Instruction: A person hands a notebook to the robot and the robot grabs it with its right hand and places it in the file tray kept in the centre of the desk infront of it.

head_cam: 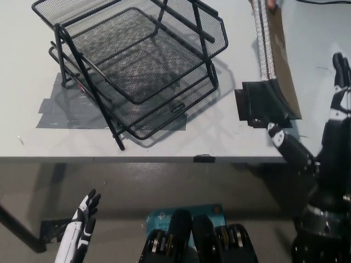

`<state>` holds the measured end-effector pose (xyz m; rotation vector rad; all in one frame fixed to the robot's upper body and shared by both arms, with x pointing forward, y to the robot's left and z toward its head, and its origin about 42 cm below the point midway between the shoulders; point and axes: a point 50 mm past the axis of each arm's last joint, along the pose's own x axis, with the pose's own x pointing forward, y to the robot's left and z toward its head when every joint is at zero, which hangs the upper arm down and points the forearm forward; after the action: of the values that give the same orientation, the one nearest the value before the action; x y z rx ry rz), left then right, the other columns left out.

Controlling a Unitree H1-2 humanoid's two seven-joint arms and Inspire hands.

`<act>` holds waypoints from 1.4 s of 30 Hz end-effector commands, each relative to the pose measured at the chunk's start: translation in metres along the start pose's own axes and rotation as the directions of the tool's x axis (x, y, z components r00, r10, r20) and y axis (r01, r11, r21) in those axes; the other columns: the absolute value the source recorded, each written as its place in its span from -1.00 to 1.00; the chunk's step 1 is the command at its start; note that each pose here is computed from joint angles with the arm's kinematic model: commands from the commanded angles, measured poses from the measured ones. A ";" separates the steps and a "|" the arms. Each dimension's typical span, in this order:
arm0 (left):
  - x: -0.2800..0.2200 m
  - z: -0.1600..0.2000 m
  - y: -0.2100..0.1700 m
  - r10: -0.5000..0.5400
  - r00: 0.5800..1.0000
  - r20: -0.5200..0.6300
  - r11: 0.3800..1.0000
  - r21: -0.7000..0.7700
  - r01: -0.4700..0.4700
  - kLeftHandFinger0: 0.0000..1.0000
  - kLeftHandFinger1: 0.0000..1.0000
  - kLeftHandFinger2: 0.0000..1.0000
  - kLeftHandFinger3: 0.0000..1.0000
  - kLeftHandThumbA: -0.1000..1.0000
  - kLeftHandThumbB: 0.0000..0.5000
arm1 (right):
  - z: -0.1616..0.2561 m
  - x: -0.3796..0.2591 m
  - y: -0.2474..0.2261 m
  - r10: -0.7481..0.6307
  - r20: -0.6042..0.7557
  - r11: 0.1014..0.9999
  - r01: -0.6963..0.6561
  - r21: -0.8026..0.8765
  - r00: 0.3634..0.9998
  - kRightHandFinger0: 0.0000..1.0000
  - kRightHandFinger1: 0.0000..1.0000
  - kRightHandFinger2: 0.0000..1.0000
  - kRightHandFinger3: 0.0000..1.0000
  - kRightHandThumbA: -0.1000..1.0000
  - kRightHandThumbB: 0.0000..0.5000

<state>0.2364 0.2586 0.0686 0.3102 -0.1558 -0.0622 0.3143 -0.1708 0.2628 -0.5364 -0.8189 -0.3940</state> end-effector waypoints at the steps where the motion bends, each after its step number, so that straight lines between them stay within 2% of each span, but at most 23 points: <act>1: 0.007 0.009 0.007 0.027 0.997 0.079 0.999 0.030 -0.029 1.00 1.00 1.00 1.00 1.00 0.44 | 0.002 0.023 0.009 -0.073 0.004 0.997 0.074 -0.029 0.997 1.00 1.00 1.00 1.00 1.00 0.45; 10: 0.012 0.011 0.007 0.017 0.996 0.085 0.999 0.038 -0.021 1.00 1.00 1.00 1.00 1.00 0.41 | -0.015 0.047 0.038 -0.056 0.000 0.997 0.056 -0.047 0.998 1.00 1.00 1.00 1.00 1.00 0.41; 20: 0.019 0.014 0.008 0.021 0.995 0.094 0.999 0.039 -0.025 1.00 1.00 1.00 1.00 1.00 0.45 | -0.036 0.062 0.071 0.016 -0.012 0.997 -0.016 -0.069 1.000 1.00 1.00 1.00 1.00 1.00 0.48; 23: 0.018 0.014 0.007 0.022 0.996 0.089 0.999 0.036 -0.025 1.00 1.00 1.00 1.00 1.00 0.46 | -0.047 0.065 0.080 0.037 -0.016 0.994 -0.039 -0.102 0.999 1.00 1.00 1.00 1.00 1.00 0.38; 30: 0.023 0.016 0.008 0.021 0.996 0.089 0.998 0.049 -0.025 1.00 1.00 1.00 1.00 1.00 0.50 | -0.077 0.072 0.097 0.078 -0.078 0.982 -0.090 -0.166 0.994 1.00 1.00 1.00 1.00 0.93 0.42; 33: 0.022 0.017 0.008 0.016 0.996 0.087 0.999 0.050 -0.020 1.00 1.00 1.00 1.00 1.00 0.47 | -0.088 0.070 0.101 0.089 -0.119 0.977 -0.110 -0.182 0.989 1.00 1.00 1.00 1.00 0.97 0.46; 36: 0.024 0.017 0.009 0.017 0.995 0.094 0.998 0.053 -0.022 1.00 1.00 1.00 1.00 1.00 0.47 | -0.093 0.071 0.102 0.103 -0.137 0.976 -0.127 -0.176 0.985 1.00 1.00 1.00 1.00 0.96 0.38; 39: 0.024 0.017 0.010 0.017 0.996 0.092 0.998 0.052 -0.021 1.00 1.00 1.00 1.00 1.00 0.47 | -0.096 0.073 0.103 0.101 -0.138 0.981 -0.122 -0.148 0.985 1.00 1.00 1.00 1.00 0.84 0.32; 40: 0.024 0.017 0.010 0.016 0.996 0.091 0.998 0.052 -0.021 1.00 1.00 1.00 1.00 1.00 0.47 | -0.096 0.075 0.102 0.104 -0.143 0.987 -0.120 -0.110 0.984 1.00 1.00 1.00 1.00 0.79 0.19; 41: 0.024 0.017 0.010 0.017 0.996 0.089 0.998 0.053 -0.021 1.00 1.00 1.00 1.00 1.00 0.48 | -0.097 0.077 0.101 0.097 -0.142 0.991 -0.108 -0.072 0.985 1.00 1.00 1.00 1.00 0.67 -0.06; 42: 0.024 0.017 0.009 0.017 0.996 0.088 0.998 0.054 -0.021 1.00 1.00 1.00 1.00 1.00 0.48 | -0.098 0.079 0.100 0.086 -0.140 0.995 -0.092 -0.035 0.986 1.00 1.00 1.00 1.00 0.63 -0.18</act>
<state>0.2554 0.2551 0.0812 0.3443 -0.2068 -0.0762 0.4541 -0.1553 0.2014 -0.7225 -0.5588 -0.3408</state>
